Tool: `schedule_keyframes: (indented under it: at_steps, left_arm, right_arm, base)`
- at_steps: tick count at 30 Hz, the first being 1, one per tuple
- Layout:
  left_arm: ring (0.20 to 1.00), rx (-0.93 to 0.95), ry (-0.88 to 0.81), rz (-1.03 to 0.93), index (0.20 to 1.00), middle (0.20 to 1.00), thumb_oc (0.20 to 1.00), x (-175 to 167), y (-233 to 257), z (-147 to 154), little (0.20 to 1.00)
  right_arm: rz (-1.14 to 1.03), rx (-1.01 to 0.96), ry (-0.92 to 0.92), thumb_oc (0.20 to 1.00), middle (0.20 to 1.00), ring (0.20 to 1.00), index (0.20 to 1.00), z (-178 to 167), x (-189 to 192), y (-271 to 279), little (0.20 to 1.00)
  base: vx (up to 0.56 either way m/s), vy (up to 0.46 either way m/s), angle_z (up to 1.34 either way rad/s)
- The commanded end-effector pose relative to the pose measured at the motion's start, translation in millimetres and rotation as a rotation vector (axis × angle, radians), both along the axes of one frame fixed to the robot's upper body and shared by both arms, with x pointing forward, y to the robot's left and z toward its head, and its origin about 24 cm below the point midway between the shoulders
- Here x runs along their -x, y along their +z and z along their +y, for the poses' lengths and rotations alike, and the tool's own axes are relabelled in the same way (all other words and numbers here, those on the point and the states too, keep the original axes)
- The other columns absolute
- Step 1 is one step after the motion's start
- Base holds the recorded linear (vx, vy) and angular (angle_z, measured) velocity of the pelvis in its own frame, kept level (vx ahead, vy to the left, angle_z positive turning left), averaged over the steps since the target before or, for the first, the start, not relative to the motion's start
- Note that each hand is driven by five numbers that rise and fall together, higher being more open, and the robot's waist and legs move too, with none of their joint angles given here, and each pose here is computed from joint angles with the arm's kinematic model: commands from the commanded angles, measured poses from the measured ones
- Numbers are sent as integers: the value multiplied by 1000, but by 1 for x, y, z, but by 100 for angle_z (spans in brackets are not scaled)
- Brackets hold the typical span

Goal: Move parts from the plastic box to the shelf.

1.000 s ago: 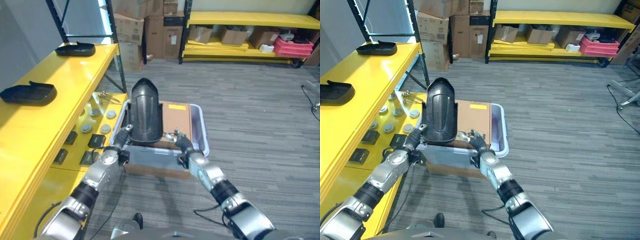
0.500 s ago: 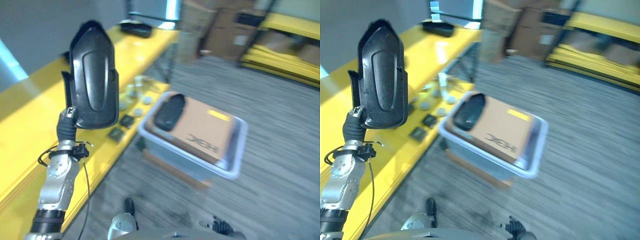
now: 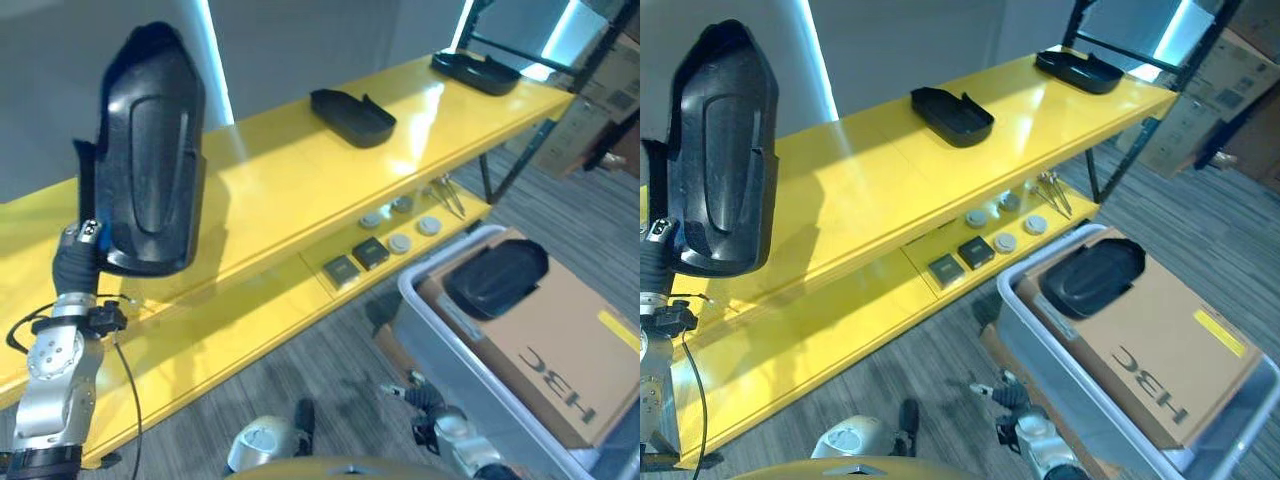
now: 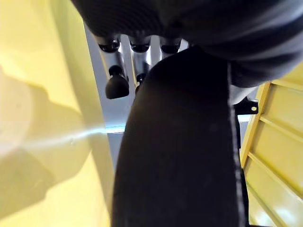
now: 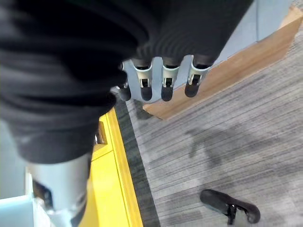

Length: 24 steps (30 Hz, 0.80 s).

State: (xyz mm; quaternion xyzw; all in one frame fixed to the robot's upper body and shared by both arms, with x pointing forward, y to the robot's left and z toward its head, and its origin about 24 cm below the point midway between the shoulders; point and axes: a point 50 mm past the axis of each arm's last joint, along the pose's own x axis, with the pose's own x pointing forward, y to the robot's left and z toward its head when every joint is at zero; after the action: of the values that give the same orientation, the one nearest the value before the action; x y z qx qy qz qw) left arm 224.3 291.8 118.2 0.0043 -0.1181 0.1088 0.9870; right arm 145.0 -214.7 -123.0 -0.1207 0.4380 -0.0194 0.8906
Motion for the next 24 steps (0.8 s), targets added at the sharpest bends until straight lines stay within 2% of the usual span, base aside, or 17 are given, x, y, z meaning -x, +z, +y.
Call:
schedule_keyframes:
  at_steps: [1, 6, 9, 15, 19, 24]
  left_arm:
    - [200, -24, -50, -126, 200, 200, 200, -7, 23, -7, 200]
    - [200, -22, -88, -142, 200, 200, 200, -24, 35, -25, 200]
    - [200, -24, -88, -128, 200, 200, 200, -25, 32, -24, 200]
    - [200, 35, -105, -68, 200, 200, 200, -32, 22, -36, 200]
    - [200, 53, -164, -35, 200, 200, 200, -42, 15, -58, 200]
    - [200, 41, -170, 33, 200, 200, 200, -54, 8, -68, 200]
  right_arm:
    - [-22, -2, -96, 1000, 1000, 1000, 1000, -13, 5, 2, 1000]
    - [-26, -5, -152, 1000, 1000, 1000, 1000, -26, 9, 0, 1000]
    - [-7, -10, -153, 1000, 1000, 1000, 1000, -28, 12, -1, 1000]
    - [53, 8, -136, 1000, 1000, 1000, 1000, -36, 22, -4, 1000]
    - [45, 3, -248, 1000, 1000, 1000, 1000, -46, 27, -2, 1000]
    - [46, -4, -300, 1000, 1000, 1000, 1000, -48, 33, -2, 1000]
  base:
    - [69, -126, 65]
    - [143, -361, 73]
    - [276, -337, 128]
    - [268, -272, 37]
    - [148, -243, 54]
    - [51, -77, 74]
